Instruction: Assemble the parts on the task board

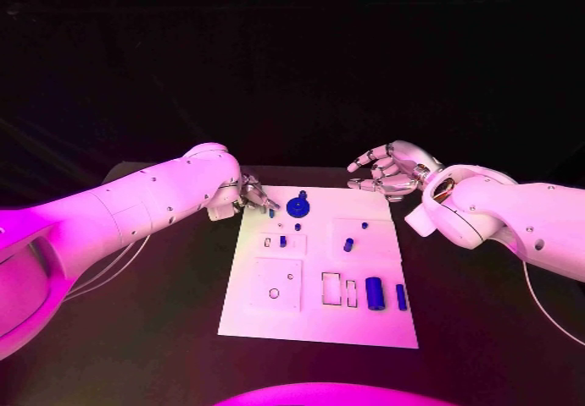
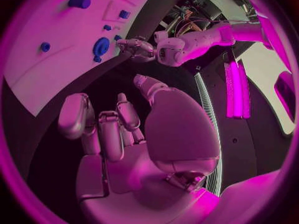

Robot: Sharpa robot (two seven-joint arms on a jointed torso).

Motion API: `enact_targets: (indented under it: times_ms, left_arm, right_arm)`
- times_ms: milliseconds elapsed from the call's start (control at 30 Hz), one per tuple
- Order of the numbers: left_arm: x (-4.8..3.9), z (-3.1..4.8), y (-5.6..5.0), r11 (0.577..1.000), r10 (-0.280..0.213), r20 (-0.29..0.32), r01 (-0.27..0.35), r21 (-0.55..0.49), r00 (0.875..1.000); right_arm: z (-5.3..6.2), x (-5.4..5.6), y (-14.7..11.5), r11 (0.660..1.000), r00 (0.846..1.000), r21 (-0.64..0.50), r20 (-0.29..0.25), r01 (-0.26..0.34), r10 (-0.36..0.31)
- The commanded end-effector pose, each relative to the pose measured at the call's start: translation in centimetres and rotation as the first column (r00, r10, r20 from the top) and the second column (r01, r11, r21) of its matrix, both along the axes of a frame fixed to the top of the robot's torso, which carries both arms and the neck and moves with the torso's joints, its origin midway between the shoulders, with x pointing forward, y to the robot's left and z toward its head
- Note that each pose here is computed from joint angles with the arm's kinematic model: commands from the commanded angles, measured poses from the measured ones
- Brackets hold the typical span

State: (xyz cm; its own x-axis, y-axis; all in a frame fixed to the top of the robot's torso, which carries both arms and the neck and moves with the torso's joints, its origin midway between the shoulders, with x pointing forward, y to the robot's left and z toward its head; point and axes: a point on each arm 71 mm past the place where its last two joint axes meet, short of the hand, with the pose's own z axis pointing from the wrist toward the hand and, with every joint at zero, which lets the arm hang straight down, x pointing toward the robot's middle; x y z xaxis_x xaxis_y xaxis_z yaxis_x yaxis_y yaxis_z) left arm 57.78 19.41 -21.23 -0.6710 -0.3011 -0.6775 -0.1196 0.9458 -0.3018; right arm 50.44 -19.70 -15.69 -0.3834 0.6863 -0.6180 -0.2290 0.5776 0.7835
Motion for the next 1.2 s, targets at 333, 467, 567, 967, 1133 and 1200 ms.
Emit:
enact_targets:
  times_ms: [333, 467, 567, 967, 1133, 1200]
  left_arm:
    - [-0.11, -0.19, -0.67, 0.999, -0.028, -0.018, 0.028, -0.025, 0.999]
    - [-0.12, -0.2, -0.7, 0.999, -0.029, -0.02, 0.028, -0.028, 0.999]
    - [-0.14, -0.21, -0.73, 0.999, -0.03, -0.022, 0.029, -0.031, 0.999]
    - [-0.18, -0.16, -0.79, 0.998, -0.033, -0.015, 0.033, -0.045, 0.999]
    - [-0.22, -0.02, -0.75, 0.997, -0.024, 0.0, 0.024, -0.076, 1.0]
    - [-0.26, 0.04, -0.67, 0.996, -0.018, 0.003, 0.019, -0.089, 1.0]
  right_arm:
    - [0.01, -0.03, 0.24, 1.0, 1.0, -0.003, 0.006, -0.016, 0.016]
    - [0.01, -0.02, 0.25, 1.0, 1.0, -0.003, 0.006, -0.016, 0.016]
    - [0.01, -0.02, 0.27, 1.0, 1.0, -0.003, 0.006, -0.016, 0.016]
    - [0.0, -0.01, 0.3, 1.0, 1.0, -0.003, 0.005, -0.017, 0.017]
    - [-0.01, 0.0, 0.3, 1.0, 1.0, -0.003, 0.004, -0.017, 0.018]
    - [-0.02, 0.01, 0.3, 1.0, 1.0, -0.004, 0.004, -0.017, 0.017]
